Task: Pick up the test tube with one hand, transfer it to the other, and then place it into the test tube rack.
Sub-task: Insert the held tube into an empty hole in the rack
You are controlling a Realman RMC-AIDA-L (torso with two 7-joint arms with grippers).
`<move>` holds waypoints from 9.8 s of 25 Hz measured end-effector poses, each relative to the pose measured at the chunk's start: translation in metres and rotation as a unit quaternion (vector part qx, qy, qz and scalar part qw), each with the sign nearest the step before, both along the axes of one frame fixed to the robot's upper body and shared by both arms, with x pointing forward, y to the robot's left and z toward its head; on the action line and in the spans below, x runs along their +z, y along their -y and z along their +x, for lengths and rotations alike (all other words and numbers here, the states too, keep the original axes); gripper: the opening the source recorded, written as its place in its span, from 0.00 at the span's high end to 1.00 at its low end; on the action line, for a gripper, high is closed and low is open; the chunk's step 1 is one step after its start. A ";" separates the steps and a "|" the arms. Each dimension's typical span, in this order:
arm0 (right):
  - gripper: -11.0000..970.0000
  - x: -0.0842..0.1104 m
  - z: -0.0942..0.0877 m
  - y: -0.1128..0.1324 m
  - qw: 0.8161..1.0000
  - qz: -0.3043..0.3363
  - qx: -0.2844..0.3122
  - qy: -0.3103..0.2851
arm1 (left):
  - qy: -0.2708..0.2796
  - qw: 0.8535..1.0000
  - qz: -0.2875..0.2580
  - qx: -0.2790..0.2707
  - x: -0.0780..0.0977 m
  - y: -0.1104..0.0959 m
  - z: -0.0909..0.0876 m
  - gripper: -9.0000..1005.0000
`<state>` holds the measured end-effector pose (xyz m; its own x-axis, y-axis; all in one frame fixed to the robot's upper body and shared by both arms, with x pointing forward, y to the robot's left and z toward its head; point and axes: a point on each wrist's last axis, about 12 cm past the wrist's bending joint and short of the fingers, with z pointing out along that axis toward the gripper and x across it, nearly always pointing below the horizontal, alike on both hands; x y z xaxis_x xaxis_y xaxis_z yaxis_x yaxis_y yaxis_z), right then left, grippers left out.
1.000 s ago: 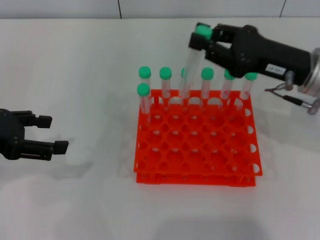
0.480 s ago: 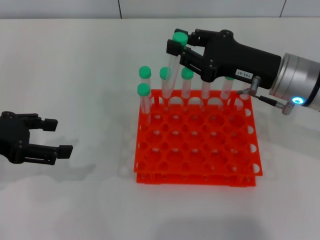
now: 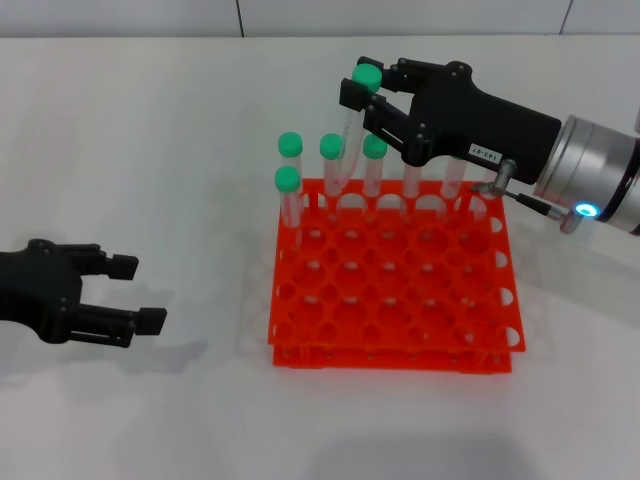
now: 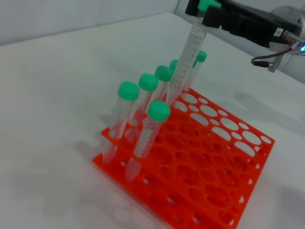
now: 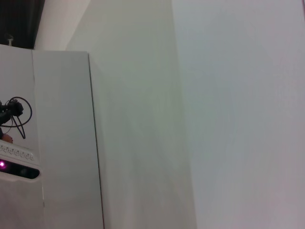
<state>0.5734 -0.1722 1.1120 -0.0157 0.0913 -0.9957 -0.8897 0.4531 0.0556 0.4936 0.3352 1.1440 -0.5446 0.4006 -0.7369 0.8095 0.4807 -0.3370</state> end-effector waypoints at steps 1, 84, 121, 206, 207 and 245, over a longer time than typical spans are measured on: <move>0.72 -0.001 0.000 0.000 1.000 0.000 -0.001 0.002 | -0.003 1.000 0.000 -0.001 -0.001 0.000 0.000 0.12; 0.72 -0.024 -0.008 -0.023 0.999 -0.047 -0.008 -0.012 | 0.008 1.000 -0.004 -0.012 -0.001 0.006 0.007 0.12; 0.72 -0.036 -0.011 -0.019 0.997 -0.074 -0.015 -0.013 | 0.014 1.000 -0.003 -0.015 -0.003 0.006 0.005 0.12; 0.72 -0.040 -0.012 -0.024 0.996 -0.081 -0.007 -0.039 | 0.020 1.000 -0.005 -0.017 -0.003 0.008 0.007 0.12; 0.72 -0.040 -0.012 -0.024 0.996 -0.082 -0.007 -0.039 | 0.020 1.000 -0.005 -0.017 -0.003 0.008 0.007 0.12; 0.68 -0.037 -0.011 -0.029 0.996 -0.087 0.011 -0.028 | 0.025 1.000 -0.002 -0.011 -0.002 0.006 0.009 0.12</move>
